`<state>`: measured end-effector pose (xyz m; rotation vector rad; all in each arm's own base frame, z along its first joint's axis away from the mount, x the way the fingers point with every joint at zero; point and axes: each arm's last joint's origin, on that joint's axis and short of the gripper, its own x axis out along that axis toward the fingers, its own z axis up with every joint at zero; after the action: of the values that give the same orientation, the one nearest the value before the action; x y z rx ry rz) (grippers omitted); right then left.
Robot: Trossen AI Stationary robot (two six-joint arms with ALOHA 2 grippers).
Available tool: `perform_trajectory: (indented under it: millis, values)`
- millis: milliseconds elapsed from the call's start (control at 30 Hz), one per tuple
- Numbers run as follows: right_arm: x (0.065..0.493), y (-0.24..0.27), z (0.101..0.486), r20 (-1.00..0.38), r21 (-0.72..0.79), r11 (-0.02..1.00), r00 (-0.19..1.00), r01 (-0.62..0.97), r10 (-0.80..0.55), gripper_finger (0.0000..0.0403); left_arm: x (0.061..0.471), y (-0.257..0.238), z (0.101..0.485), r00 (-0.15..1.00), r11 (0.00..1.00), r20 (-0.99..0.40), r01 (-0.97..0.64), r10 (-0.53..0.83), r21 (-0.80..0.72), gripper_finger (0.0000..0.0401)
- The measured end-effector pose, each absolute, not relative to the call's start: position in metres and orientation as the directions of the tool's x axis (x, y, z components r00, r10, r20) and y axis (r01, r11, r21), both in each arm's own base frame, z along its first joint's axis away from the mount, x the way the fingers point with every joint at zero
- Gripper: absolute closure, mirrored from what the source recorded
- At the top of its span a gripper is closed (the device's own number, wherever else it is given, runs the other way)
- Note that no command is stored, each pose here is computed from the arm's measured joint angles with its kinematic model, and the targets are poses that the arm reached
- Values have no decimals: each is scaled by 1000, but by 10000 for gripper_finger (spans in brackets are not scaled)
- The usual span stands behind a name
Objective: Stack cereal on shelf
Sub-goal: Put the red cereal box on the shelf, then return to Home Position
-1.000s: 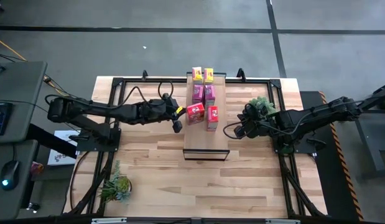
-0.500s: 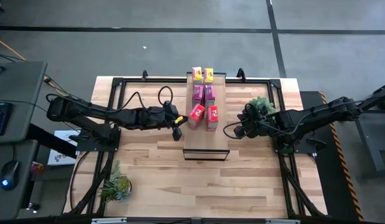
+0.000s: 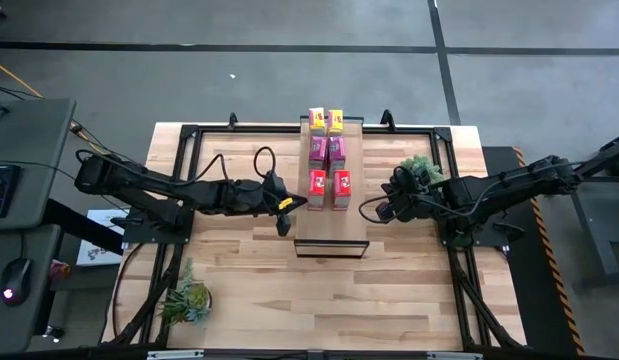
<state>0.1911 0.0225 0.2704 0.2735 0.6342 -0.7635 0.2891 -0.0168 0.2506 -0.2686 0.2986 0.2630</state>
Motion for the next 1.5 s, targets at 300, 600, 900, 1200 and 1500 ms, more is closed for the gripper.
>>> perform_trajectory:
  millis: [300,600,900,1200,1500]
  values:
    - [191,23,270,-623,7,699,550,715,-556,402,290,-19,253,937,934,-297,-259,182,-247,401]
    - [191,23,271,-622,9,699,551,715,-556,402,290,-19,253,937,934,-298,-259,182,-245,401]
    - [191,23,270,-628,7,704,551,711,-550,402,263,-15,285,947,960,-226,-257,228,-107,401]
    - [191,24,269,-661,34,726,560,687,-499,402,207,-11,299,955,955,-30,-295,296,15,401]
    - [192,25,268,-690,44,759,569,650,-447,402,168,-8,227,976,976,25,-217,216,27,401]
